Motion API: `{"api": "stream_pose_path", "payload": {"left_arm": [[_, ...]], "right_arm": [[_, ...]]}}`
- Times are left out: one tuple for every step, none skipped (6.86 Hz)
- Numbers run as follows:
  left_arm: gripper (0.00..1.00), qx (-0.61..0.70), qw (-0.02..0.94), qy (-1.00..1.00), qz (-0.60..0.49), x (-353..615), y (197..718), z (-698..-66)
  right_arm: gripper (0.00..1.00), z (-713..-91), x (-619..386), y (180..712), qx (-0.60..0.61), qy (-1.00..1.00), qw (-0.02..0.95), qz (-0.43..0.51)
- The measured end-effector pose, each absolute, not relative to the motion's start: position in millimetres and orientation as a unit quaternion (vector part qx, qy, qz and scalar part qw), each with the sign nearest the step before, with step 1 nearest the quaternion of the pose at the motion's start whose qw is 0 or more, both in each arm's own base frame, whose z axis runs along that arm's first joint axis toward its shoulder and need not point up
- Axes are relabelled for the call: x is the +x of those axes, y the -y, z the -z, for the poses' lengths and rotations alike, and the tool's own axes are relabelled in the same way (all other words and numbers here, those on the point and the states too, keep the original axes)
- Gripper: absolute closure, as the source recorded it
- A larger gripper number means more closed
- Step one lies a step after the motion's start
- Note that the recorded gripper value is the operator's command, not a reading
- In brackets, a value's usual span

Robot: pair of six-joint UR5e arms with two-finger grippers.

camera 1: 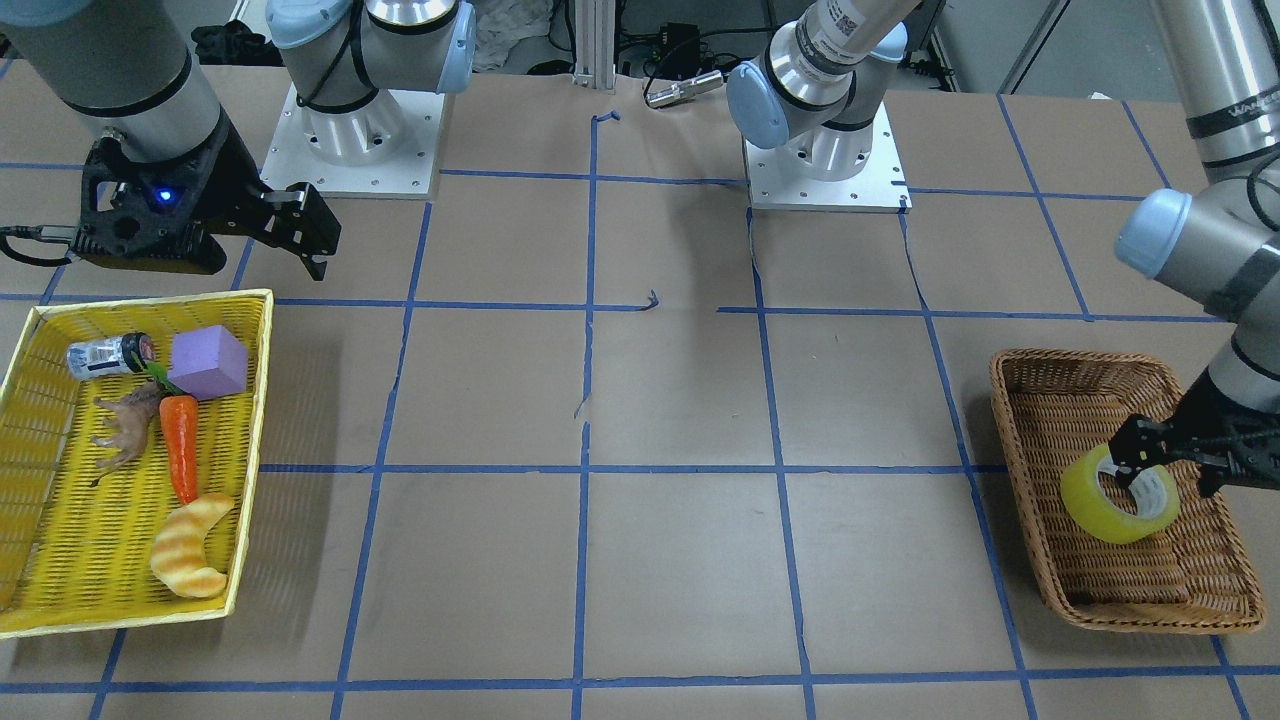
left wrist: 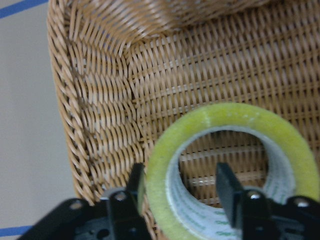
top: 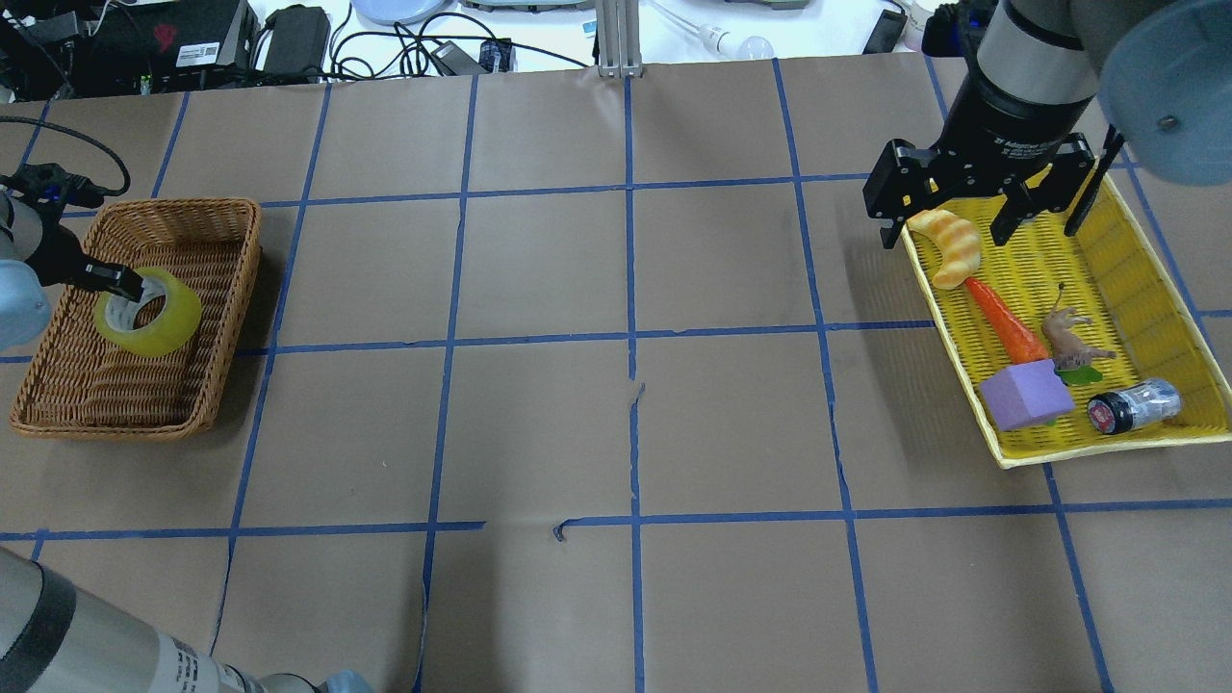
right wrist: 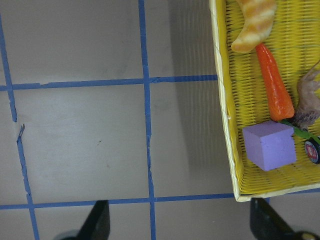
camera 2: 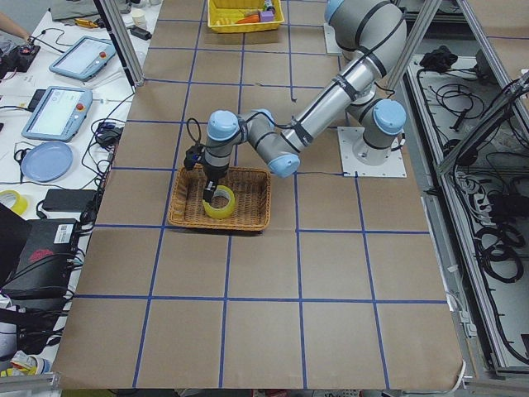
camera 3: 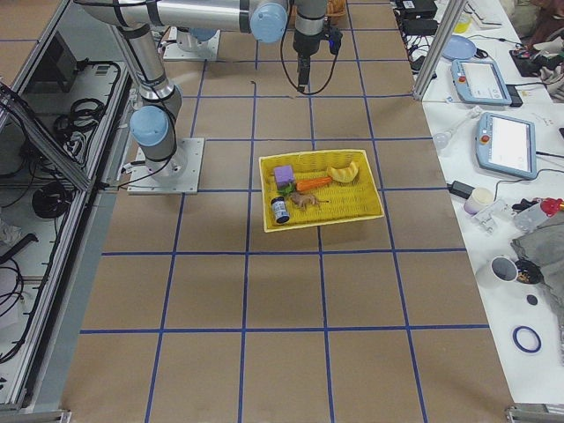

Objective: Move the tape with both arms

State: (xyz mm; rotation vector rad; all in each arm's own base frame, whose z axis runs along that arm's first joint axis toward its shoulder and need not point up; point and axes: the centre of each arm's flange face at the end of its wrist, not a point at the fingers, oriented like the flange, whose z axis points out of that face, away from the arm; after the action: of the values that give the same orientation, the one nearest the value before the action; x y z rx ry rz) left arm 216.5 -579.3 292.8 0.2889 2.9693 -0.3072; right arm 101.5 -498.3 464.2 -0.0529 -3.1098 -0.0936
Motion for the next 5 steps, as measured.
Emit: {"api": "stream_pose_path", "payload": {"left_arm": [[0.0, 0.08, 0.06, -0.99, 0.099, 186, 578, -326], [0.0, 0.056, 0.043, -0.993, 0.09, 144, 579, -365], [0.0, 0.025, 0.023, -0.997, 0.073, 93, 578, -405], [0.0, 0.001, 0.008, -0.999, 0.054, 37, 574, -437], [0.0, -0.011, -0.003, -0.999, 0.036, -14, 565, -457]], "right_arm": [[0.0, -465, 101, 499, -0.018, 0.999, 0.015, 0.028], [0.0, -465, 102, 499, -0.02, 0.999, 0.013, 0.026], [0.0, -465, 102, 499, -0.021, 0.999, 0.011, 0.026], [0.0, -464, 102, 500, -0.022, 0.999, 0.01, 0.026], [0.0, -464, 103, 500, -0.022, 0.999, 0.009, 0.026]]}}
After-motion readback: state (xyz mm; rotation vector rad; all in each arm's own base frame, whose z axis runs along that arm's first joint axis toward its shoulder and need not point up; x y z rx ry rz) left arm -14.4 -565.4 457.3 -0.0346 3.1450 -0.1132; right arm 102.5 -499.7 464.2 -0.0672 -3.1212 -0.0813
